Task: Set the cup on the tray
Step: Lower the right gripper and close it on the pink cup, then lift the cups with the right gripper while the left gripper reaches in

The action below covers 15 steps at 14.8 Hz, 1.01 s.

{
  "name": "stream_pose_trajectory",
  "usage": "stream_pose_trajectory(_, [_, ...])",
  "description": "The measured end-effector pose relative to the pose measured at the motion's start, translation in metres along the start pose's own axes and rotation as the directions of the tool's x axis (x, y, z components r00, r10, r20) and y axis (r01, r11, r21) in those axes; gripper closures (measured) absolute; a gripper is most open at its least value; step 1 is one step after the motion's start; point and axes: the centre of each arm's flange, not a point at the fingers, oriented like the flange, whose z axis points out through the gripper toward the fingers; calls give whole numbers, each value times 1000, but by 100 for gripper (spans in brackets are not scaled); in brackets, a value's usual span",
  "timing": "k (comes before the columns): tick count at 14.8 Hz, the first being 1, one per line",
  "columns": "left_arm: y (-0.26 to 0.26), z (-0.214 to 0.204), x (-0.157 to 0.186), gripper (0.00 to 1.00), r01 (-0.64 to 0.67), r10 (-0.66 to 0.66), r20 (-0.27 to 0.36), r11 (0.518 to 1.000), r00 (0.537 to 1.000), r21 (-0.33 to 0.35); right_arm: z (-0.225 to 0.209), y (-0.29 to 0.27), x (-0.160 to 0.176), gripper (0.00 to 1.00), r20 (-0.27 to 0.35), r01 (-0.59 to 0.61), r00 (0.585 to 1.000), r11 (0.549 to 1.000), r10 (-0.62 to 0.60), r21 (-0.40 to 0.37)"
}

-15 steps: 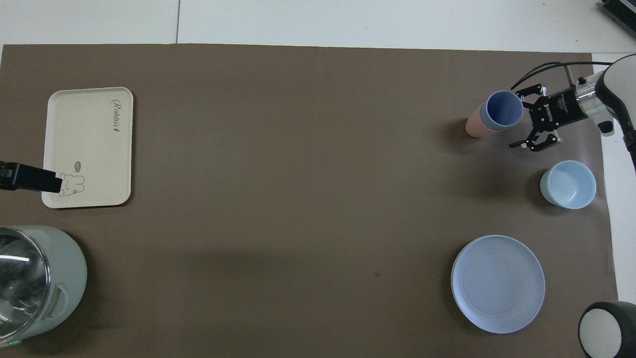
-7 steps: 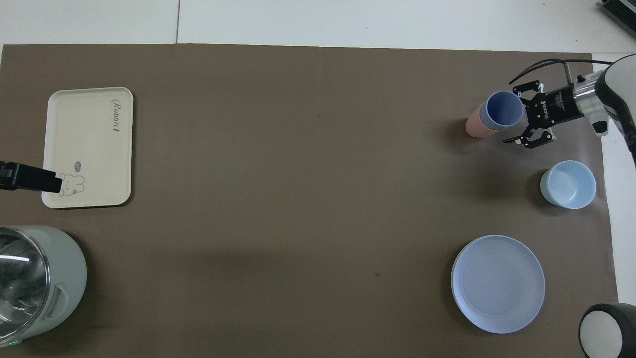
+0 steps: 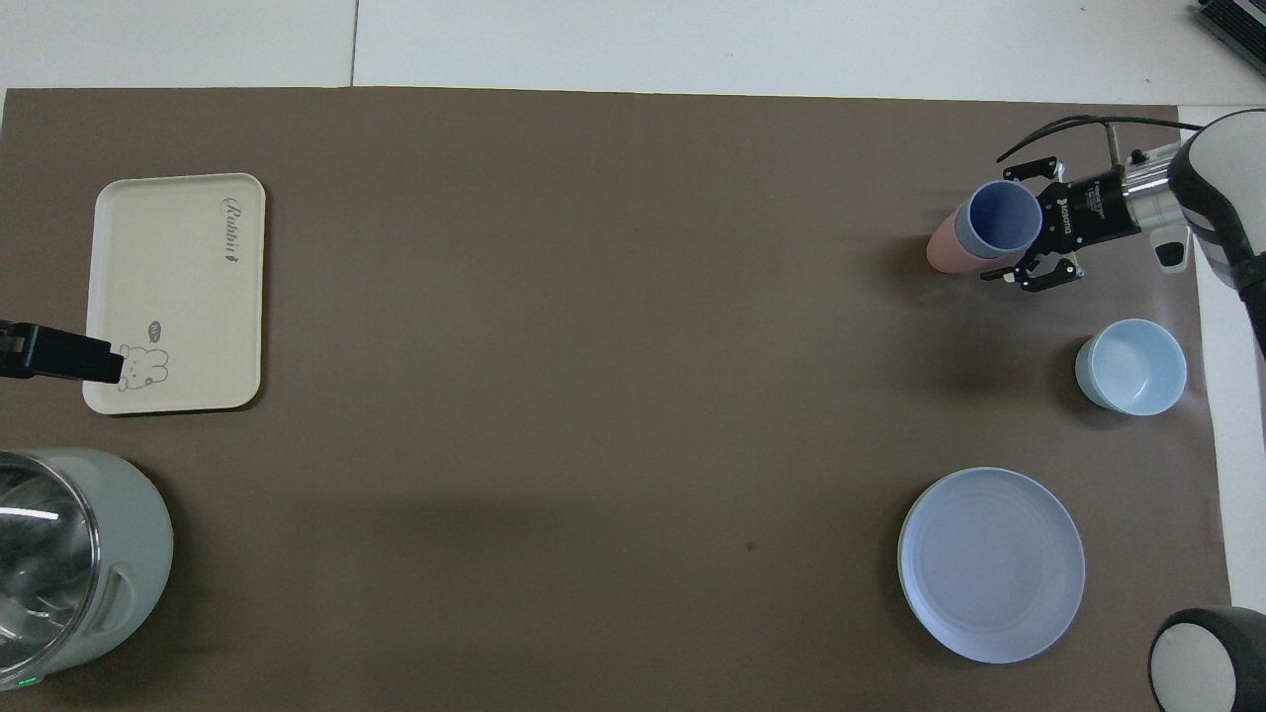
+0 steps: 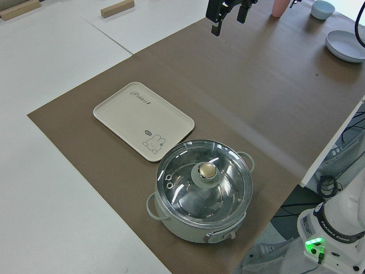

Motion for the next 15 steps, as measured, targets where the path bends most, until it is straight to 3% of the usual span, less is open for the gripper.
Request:
stream_pose_trajectory(11, [0, 0, 0, 0, 0, 0, 0, 1000, 1000, 0, 12, 14, -4, 4, 93, -52, 994, 998, 50, 19])
stream_pose_trajectory(12, [0, 0, 0, 0, 0, 0, 0, 1000, 1000, 0, 14, 16, -5, 7, 111, -40, 993, 999, 37, 24])
stream_pose_trajectory(13, [0, 0, 0, 0, 0, 0, 0, 1000, 1000, 0, 16, 18, -6, 17, 124, -19, 992, 999, 15, 28])
stream_pose_trajectory(15, [0, 0, 0, 0, 0, 0, 0, 1000, 1000, 0, 21, 22, -9, 19, 142, 2, 990, 1000, -6, 26])
